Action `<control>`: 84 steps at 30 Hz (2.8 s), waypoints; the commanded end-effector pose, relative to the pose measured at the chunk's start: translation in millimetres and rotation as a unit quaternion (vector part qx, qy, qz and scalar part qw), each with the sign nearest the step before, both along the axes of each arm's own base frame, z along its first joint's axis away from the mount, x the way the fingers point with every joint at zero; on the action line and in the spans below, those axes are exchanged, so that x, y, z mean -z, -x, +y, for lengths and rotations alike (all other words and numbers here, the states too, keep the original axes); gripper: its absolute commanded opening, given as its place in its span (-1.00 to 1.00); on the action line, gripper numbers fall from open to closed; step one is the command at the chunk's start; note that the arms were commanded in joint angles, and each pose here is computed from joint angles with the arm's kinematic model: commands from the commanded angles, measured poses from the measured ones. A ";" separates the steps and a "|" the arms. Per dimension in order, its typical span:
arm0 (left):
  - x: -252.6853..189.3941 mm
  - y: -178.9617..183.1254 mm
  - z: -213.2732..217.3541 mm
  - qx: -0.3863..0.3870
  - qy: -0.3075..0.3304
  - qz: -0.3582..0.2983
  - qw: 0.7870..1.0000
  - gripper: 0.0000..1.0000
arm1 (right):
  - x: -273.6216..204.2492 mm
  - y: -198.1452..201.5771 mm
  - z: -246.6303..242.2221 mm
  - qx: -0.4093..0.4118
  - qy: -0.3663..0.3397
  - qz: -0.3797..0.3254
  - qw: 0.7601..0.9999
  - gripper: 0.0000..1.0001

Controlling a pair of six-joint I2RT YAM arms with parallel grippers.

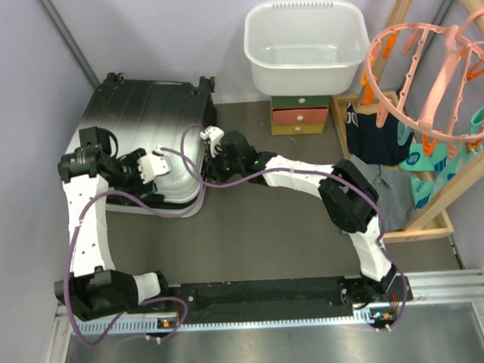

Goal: Open, take out, and arrange the luggage

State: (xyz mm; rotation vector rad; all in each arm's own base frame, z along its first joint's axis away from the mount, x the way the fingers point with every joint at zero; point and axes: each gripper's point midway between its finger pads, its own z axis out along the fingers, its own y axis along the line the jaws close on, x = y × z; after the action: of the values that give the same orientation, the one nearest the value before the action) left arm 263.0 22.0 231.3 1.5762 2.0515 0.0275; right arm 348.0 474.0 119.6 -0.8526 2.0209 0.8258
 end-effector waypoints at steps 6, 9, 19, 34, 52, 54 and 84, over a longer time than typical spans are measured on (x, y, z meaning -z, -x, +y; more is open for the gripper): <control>33.7 -4.8 5.3 0.018 -0.039 0.016 0.999 0.44 | -49.7 -10.9 21.5 -0.016 -0.067 -0.048 0.996 -1.00; 42.3 -9.3 4.4 0.031 -0.054 0.015 0.998 0.45 | -48.0 -10.8 21.7 -0.015 -0.067 -0.045 0.997 -1.00; 54.0 20.4 9.7 0.045 -0.087 0.064 0.993 -1.00 | -49.4 -19.1 13.8 0.010 -0.053 -0.049 0.997 -1.00; 24.5 81.1 7.4 0.074 -0.107 0.059 0.990 -1.00 | -57.3 -104.7 -37.4 0.128 -0.036 -0.045 0.990 -1.00; 18.6 95.5 7.1 0.079 -0.123 0.023 0.989 -1.00 | -118.6 -222.9 -48.7 0.202 -0.123 -0.184 0.954 -1.00; 18.4 95.9 4.3 0.085 -0.119 0.018 0.989 -1.00 | -115.9 -226.4 -42.4 0.197 -0.139 -0.190 0.952 -1.00; -110.3 -5.0 -29.0 -0.228 0.179 -0.149 0.945 0.92 | -111.8 -174.8 -0.6 0.047 -0.182 -0.247 0.951 -1.00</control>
State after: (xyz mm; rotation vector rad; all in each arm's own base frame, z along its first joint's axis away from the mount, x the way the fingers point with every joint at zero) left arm 238.2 7.5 320.7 1.3009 1.9295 0.2516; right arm 541.9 465.1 132.7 -0.6633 1.6032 0.7430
